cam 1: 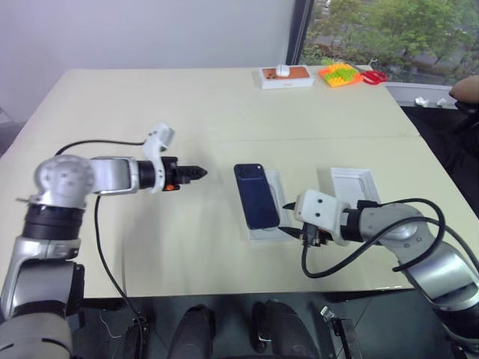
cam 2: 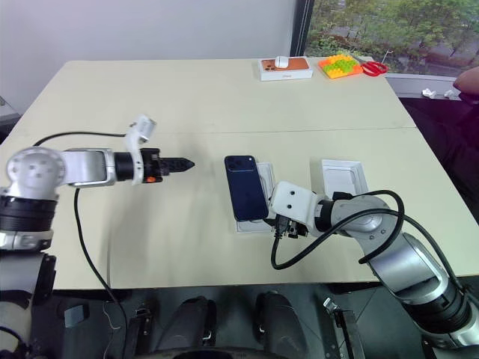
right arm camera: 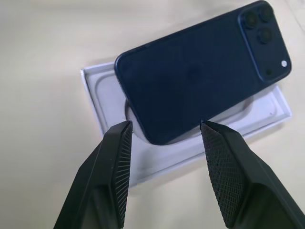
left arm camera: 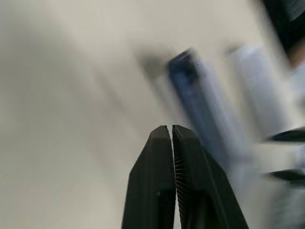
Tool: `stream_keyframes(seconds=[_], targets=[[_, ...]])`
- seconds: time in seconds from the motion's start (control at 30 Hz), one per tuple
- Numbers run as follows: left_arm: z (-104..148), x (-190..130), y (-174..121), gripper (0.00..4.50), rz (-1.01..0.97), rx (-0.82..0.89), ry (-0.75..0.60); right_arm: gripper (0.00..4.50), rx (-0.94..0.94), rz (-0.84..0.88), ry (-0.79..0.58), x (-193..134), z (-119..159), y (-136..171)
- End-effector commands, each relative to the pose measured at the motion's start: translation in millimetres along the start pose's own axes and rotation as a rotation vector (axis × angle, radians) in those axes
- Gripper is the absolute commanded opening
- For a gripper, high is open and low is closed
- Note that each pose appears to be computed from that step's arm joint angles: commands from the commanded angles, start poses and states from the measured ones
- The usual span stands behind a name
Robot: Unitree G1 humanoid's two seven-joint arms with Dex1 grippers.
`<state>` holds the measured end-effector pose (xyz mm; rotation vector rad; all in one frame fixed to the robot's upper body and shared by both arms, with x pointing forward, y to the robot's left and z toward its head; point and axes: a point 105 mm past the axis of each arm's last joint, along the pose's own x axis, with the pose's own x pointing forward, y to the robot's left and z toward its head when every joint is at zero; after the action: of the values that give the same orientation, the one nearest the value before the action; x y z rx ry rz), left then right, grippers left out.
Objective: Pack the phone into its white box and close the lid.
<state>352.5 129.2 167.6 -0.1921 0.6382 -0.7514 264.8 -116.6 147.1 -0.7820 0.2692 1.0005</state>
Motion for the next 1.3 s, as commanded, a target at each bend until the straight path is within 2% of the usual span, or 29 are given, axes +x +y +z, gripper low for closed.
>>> stream_keyframes(seconds=[0.03, 0.2, 0.4, 0.57, 1.3], targets=[[13.9, 11.5, -5.2, 0.07, -0.008, 0.202, -0.031, 2.35, -0.030, -0.029, -0.026, -3.3, 9.0, -5.1], [21.5, 41.3, -21.6, 0.07, -0.060, 0.374, -0.017, 2.35, -0.032, -0.047, -0.021, -3.3, 8.4, -7.6], [24.9, 59.4, -37.9, 0.07, -0.135, 0.410, -0.015, 2.35, -0.023, -0.061, -0.019, -2.9, 7.8, -6.1], [18.0, 70.2, -48.5, 0.07, -0.177, 0.437, 0.010, 2.35, -0.014, -0.068, -0.020, -2.3, 7.4, -5.3], [-10.4, 79.3, -59.9, 0.07, -0.267, 0.482, 0.086, 2.35, 0.024, -0.048, 0.021, 6.5, -6.2, 7.3]])
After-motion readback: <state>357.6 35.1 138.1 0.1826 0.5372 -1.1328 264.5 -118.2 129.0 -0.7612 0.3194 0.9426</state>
